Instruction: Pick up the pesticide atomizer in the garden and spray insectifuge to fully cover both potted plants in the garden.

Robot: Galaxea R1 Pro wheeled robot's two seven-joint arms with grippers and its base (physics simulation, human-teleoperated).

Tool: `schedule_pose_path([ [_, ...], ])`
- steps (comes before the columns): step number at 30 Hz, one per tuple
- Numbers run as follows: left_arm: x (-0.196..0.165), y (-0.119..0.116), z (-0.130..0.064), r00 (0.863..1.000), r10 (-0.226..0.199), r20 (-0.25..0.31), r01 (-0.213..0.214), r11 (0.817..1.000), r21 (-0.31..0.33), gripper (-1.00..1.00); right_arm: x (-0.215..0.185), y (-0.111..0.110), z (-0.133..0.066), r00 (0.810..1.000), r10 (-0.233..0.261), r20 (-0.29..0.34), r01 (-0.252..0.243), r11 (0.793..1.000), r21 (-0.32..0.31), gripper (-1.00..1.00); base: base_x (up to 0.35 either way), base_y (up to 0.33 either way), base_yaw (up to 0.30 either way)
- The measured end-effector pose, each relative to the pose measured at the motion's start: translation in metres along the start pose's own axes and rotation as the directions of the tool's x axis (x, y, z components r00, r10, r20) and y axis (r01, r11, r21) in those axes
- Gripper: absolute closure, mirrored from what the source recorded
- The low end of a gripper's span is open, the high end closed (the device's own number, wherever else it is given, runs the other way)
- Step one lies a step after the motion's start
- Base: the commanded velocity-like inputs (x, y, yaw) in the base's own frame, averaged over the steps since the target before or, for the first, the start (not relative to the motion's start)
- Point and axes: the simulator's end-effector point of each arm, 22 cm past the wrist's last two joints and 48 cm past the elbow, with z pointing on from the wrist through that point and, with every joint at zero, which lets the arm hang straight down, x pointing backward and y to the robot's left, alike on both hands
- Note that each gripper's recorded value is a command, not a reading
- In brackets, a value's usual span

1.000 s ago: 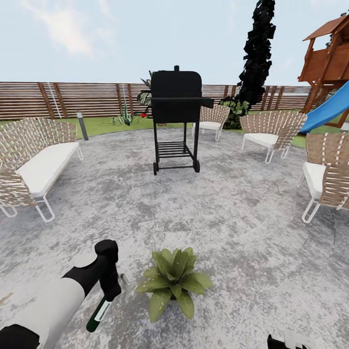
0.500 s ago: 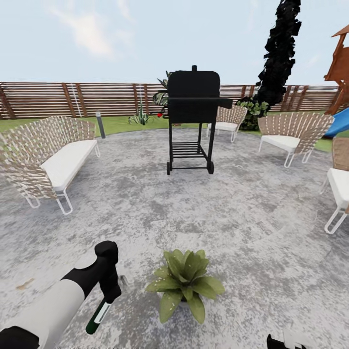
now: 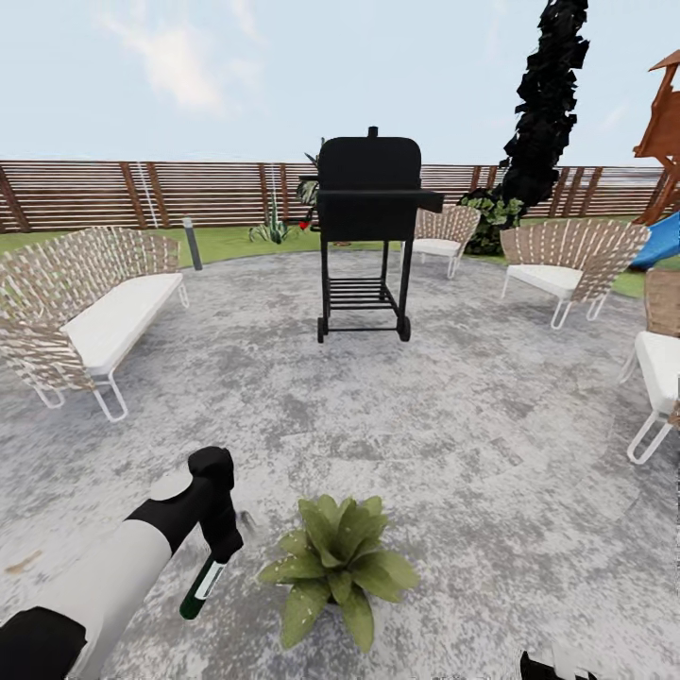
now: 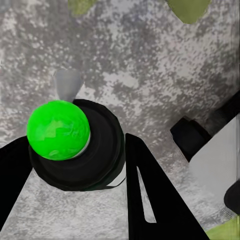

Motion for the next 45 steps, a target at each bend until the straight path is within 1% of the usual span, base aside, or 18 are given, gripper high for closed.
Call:
schedule_pose_path([
  [4,-0.008,0.002,-0.011,1.000,0.005,0.015,-0.005,1.000,-0.001,1.00,0.000,0.000,0.000,1.000,0.000,0.000,0.000,1.000,0.000,-1.00,-0.232,-0.205,0.175],
  [7,-0.010,0.003,-0.014,1.000,0.008,0.017,-0.008,1.000,-0.004,1.00,0.000,0.000,0.000,1.000,-0.001,0.000,0.001,1.000,0.000,-1.00,-0.247,-0.200,0.262],
  [9,-0.013,0.007,-0.019,1.000,0.009,0.023,-0.009,1.000,-0.014,1.00,0.000,0.000,0.000,1.000,0.000,0.000,0.000,1.000,0.000,-1.00,-0.200,-0.217,0.249],
  [13,-0.016,0.008,-0.023,1.000,0.012,0.027,-0.011,1.000,-0.018,1.00,0.000,0.000,0.000,1.000,0.000,0.000,0.000,1.000,0.000,-1.00,-0.007,-0.262,0.064],
  [20,-0.017,0.006,-0.022,1.000,0.015,0.026,-0.015,1.000,-0.017,1.00,-0.001,-0.001,0.000,1.000,0.000,0.002,0.000,1.000,0.002,-1.00,0.053,-0.274,0.003],
  [26,-0.015,0.008,-0.022,1.000,0.010,0.023,-0.010,1.000,-0.018,1.00,-0.001,-0.001,0.000,1.000,0.000,0.001,0.000,1.000,0.001,-1.00,-0.208,-0.204,0.024],
  [31,-0.009,0.011,-0.019,1.000,0.002,0.016,-0.002,1.000,-0.017,1.00,0.000,0.000,0.000,1.000,-0.001,0.000,0.001,1.000,0.000,-1.00,-0.275,-0.171,0.232],
  [37,0.000,0.010,-0.011,1.000,-0.004,-0.005,0.004,1.000,-0.012,1.00,0.000,0.001,0.000,1.000,-0.003,0.000,0.003,1.000,-0.002,-1.00,-0.270,-0.147,0.275],
  [40,0.004,0.013,-0.010,1.000,-0.005,-0.019,0.004,1.000,-0.026,1.00,0.000,0.001,0.000,1.000,-0.002,0.001,0.002,1.000,-0.002,-1.00,-0.093,-0.046,0.278],
  [45,0.008,0.018,-0.010,1.000,-0.013,-0.026,0.012,0.999,-0.038,1.00,0.000,0.001,0.000,1.000,-0.002,0.001,0.002,1.000,-0.003,-1.00,-0.013,-0.006,0.274],
])
